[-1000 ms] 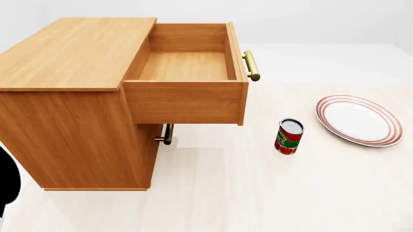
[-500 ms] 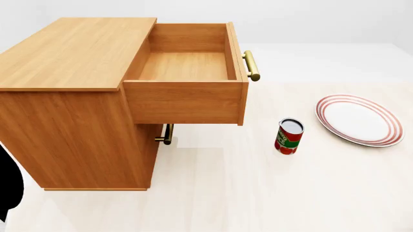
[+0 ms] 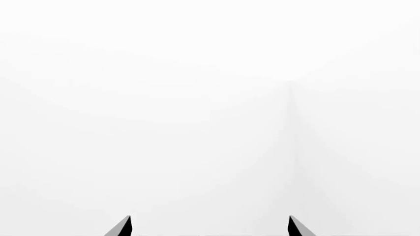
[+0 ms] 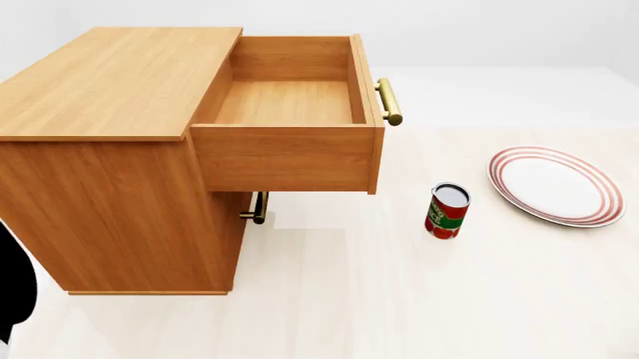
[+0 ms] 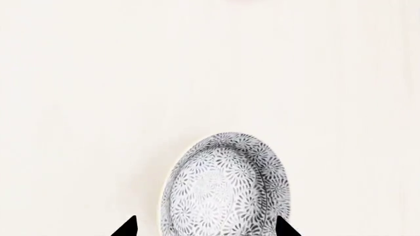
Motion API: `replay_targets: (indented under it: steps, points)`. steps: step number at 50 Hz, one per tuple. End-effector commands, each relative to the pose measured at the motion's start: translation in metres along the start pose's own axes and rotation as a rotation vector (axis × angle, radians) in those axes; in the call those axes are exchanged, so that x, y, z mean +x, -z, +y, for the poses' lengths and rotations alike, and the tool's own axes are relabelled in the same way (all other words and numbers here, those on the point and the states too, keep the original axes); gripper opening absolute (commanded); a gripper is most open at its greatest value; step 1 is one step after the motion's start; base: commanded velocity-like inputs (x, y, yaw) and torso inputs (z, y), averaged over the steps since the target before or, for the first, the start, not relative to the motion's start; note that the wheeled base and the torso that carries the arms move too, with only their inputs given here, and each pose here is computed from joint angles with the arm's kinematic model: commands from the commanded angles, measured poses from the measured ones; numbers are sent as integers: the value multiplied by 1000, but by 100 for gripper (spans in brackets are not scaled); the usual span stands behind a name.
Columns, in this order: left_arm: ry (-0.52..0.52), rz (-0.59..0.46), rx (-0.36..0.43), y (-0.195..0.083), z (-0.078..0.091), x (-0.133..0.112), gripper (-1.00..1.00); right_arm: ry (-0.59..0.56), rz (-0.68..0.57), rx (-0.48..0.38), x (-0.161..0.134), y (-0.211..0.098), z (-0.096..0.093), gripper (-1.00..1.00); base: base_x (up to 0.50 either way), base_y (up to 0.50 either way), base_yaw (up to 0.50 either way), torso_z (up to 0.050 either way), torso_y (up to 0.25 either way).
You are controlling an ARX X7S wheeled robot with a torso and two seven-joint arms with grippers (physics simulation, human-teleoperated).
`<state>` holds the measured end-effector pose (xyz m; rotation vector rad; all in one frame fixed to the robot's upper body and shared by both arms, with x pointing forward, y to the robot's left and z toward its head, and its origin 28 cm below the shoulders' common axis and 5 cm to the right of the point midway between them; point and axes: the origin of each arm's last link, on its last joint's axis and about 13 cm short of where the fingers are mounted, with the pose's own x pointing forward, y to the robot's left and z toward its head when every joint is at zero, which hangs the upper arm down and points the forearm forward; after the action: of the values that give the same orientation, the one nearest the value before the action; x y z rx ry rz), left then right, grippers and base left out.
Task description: Put the bowl in the top drawer of the cabinet.
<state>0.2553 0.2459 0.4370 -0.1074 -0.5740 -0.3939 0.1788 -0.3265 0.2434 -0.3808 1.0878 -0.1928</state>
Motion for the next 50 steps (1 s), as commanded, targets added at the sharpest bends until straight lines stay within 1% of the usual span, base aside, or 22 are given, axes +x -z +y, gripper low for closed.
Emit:
replay_targets:
  steps: [1, 10, 19, 23, 29, 38, 42, 50]
  points:
    - [3, 6, 1, 4, 0, 3, 100, -5, 18, 12, 18, 12, 7, 100, 0, 0, 0, 0, 0]
    - [5, 11, -2, 5, -1, 3, 100, 21, 19, 1, 29, 15, 11, 100, 0, 0, 0, 0, 0]
    - [2, 11, -5, 0, -3, -1, 100, 95, 2, -12, 51, 12, 19, 100, 0, 0, 0, 0, 0]
    - [0, 10, -8, -2, -3, -2, 100, 109, 10, -25, 61, 14, 25, 100, 0, 0, 0, 0, 0]
    - [-2, 10, -11, 2, -2, 0, 100, 102, 20, -33, 74, 15, 34, 100, 0, 0, 0, 0, 0]
    - [-7, 10, -14, 4, 0, 0, 100, 64, 35, -22, 90, 21, 47, 100, 0, 0, 0, 0, 0]
    - [-7, 11, -17, 5, 1, 0, 100, 42, 56, -9, 97, 26, 53, 100, 0, 0, 0, 0, 0]
    - [-9, 12, -20, 9, 3, 2, 100, 33, 120, 30, 105, 40, 59, 100, 0, 0, 0, 0, 0]
